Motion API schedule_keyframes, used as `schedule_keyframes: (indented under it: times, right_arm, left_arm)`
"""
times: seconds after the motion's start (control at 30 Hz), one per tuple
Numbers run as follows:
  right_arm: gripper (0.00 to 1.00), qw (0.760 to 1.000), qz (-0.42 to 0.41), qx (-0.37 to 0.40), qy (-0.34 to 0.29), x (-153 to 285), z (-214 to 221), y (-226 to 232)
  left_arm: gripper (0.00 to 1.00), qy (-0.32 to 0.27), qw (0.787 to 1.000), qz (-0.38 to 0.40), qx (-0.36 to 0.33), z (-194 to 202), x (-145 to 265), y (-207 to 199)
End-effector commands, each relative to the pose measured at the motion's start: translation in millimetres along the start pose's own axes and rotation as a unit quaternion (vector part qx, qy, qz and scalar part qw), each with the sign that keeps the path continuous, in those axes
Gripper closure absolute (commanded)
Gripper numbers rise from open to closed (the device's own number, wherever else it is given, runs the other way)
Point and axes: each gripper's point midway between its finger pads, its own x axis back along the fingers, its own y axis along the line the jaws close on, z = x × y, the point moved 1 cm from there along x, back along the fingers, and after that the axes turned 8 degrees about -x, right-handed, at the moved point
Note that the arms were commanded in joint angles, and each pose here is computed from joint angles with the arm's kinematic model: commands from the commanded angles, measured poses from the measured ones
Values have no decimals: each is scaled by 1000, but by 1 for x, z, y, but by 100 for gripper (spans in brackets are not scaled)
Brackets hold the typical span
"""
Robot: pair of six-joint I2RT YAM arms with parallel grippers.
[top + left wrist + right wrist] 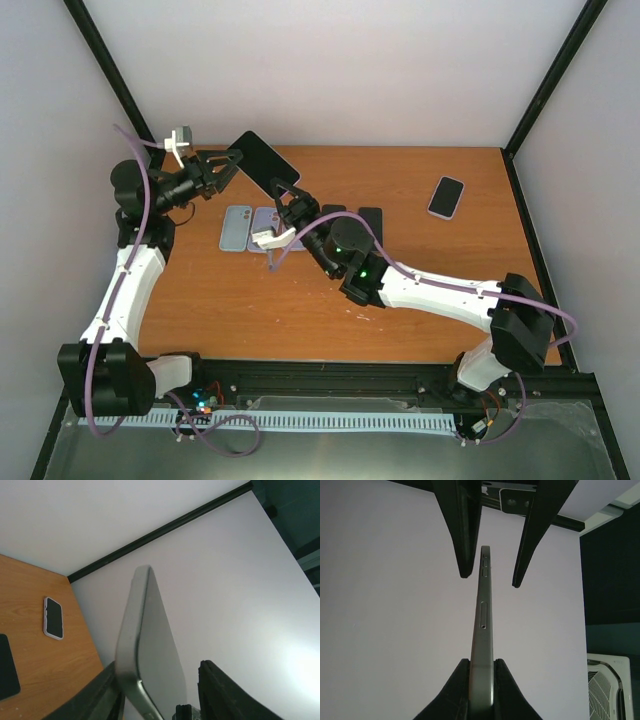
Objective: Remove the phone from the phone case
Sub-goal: Place the phone at the center of the board.
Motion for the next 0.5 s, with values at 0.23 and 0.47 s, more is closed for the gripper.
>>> schedule_keyframes:
  times: [0.23, 0.47]
  right_arm:
    - [97, 997, 74, -22, -3, 0, -9, -37]
    - [83, 998, 59, -36, 3, 6, -4, -28]
  left_arm:
    - [79, -2, 1000, 20, -8, -2, -1, -10]
    - [99, -5, 1000, 22, -9, -3, -1, -10]
